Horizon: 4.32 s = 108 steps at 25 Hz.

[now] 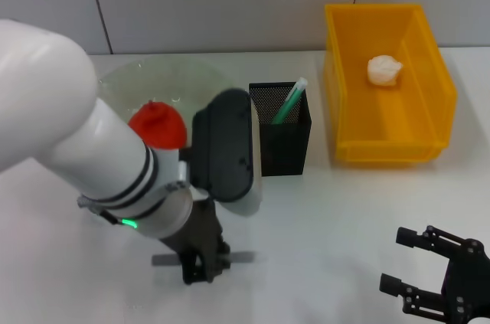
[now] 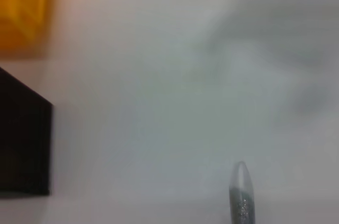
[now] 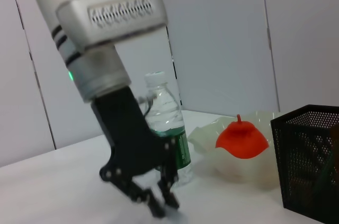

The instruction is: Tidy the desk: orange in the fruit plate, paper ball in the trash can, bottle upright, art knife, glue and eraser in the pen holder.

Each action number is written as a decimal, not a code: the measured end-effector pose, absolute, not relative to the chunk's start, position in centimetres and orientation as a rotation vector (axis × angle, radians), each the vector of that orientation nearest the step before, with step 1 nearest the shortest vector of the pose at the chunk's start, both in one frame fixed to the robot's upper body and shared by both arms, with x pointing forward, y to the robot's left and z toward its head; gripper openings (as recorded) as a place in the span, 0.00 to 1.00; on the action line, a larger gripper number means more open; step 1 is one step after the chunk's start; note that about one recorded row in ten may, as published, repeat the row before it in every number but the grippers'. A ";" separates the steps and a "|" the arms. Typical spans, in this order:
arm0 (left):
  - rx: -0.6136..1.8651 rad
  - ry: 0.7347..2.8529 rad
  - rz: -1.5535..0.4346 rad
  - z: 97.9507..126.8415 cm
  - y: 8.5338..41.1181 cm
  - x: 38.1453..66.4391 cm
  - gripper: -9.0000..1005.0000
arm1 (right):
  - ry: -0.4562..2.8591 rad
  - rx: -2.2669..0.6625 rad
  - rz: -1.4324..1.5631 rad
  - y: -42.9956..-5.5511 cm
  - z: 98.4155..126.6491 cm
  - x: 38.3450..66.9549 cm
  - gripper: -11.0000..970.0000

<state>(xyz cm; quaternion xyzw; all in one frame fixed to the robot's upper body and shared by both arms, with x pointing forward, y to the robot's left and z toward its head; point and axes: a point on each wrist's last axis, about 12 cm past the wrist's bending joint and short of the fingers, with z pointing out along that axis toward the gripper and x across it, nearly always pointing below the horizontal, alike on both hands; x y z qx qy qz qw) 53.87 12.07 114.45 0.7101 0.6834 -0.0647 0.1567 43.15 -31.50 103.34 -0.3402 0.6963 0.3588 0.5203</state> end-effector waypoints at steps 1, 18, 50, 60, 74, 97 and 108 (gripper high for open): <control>2.019 1.947 -0.184 114.9 12.1 53.9 0.16 | 1.669 -0.814 0.860 -31.5 103.3 43.1 0.81; 1.183 1.424 -0.575 120.9 12.5 55.2 0.15 | 1.656 -0.827 0.862 -31.3 103.6 43.6 0.81; 0.938 1.342 -0.581 111.3 12.7 59.3 0.15 | 1.654 -0.840 0.873 -30.8 103.4 44.1 0.81; 0.901 1.363 -0.573 111.2 12.8 60.1 0.15 | 1.653 -0.842 0.873 -30.8 103.5 44.1 0.81; 0.881 1.367 -0.605 110.9 13.1 59.6 0.40 | 1.652 -0.839 0.875 -30.8 103.6 44.3 0.81; 0.872 1.438 -0.834 103.2 25.5 45.9 0.84 | 1.629 -0.771 0.843 -31.5 104.0 44.7 0.81; 0.907 1.488 -0.853 102.2 24.6 46.3 0.84 | 1.613 -0.793 0.866 -30.6 103.8 45.1 0.81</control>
